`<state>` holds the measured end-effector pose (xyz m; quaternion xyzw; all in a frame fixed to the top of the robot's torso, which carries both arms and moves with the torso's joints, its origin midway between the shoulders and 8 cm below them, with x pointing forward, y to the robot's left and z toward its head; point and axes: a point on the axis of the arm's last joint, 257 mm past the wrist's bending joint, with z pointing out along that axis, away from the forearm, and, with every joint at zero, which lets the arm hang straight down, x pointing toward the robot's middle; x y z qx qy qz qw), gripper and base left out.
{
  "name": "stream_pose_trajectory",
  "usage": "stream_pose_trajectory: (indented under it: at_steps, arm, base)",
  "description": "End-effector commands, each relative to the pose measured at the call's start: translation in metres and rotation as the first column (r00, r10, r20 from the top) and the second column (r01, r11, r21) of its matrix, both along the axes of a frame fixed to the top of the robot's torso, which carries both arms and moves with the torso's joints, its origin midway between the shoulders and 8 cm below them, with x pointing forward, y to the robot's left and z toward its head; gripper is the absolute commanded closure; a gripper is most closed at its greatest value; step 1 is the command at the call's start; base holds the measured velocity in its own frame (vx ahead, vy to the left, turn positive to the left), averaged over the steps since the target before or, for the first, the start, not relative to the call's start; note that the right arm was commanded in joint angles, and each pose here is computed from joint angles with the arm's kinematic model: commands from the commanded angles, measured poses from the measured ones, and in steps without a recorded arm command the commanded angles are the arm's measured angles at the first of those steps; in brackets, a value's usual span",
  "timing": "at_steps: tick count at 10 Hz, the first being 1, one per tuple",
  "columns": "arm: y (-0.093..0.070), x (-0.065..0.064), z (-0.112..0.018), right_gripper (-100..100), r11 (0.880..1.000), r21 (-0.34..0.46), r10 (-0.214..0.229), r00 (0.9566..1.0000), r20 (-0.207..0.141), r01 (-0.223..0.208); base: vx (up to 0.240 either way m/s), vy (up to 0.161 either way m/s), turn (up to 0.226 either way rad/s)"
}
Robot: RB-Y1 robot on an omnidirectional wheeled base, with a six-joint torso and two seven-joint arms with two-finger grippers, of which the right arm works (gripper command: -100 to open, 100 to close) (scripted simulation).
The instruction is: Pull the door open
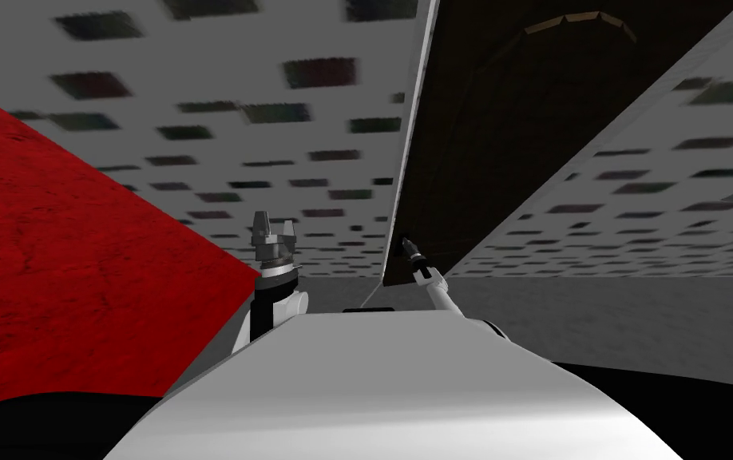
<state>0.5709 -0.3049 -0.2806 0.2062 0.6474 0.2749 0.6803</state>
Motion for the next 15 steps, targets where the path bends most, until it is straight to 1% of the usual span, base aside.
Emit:
stream_pose_trajectory:
  at_steps: [1, 2, 3, 4, 5, 7, 8, 9, 11, 12, 13, 15]
  arm:
    - [-0.001, 0.001, 0.003, 100, 0.997, 0.072, -0.004, 1.0, 0.006, 0.003]
    - [-0.005, 0.001, 0.004, 100, 0.992, 0.124, -0.013, 0.9999, 0.007, 0.012]
    - [-0.009, 0.001, 0.006, 100, 0.984, 0.176, -0.023, 0.9997, 0.008, 0.021]
    - [-0.009, 0.001, 0.006, 100, 0.983, 0.181, -0.023, 0.9997, 0.007, 0.021]
    - [-0.014, 0.001, 0.007, 100, 0.971, 0.237, -0.033, 0.9994, 0.008, 0.03]
    - [-0.023, 0.002, 0.009, 100, 0.94, 0.338, -0.053, 0.9985, 0.01, 0.047]
    - [-0.023, 0.002, 0.009, 100, 0.937, 0.346, -0.052, 0.9986, 0.01, 0.046]
    - [-0.028, 0.001, 0.01, 100, 0.915, 0.4, -0.063, 0.998, 0.01, 0.053]
    - [-0.037, 0.001, 0.011, 100, 0.864, 0.499, -0.084, 0.9964, 0.012, 0.067]
    - [-0.037, 0.001, 0.011, 100, 0.861, 0.505, -0.083, 0.9964, 0.012, 0.066]
    - [-0.042, 0.001, 0.012, 100, 0.829, 0.555, -0.094, 0.9955, 0.012, 0.071]
    - [-0.052, 0.0, 0.012, 100, 0.76, 0.645, -0.115, 0.9933, 0.013, 0.079]
  base:
    - [-0.053, -0.039, 0.091]
    - [-0.066, -0.047, 0.163]
    - [-0.077, -0.07, 0.154]
    - [-0.059, -0.05, 0.077]
    - [-0.064, -0.042, 0.123]
    - [-0.088, -0.058, 0.166]
    - [-0.059, -0.045, 0.062]
    - [-0.057, -0.037, 0.108]
    - [-0.087, -0.064, 0.168]
    - [-0.06, -0.042, 0.071]
    - [-0.051, -0.03, 0.094]
    - [-0.078, -0.05, 0.177]
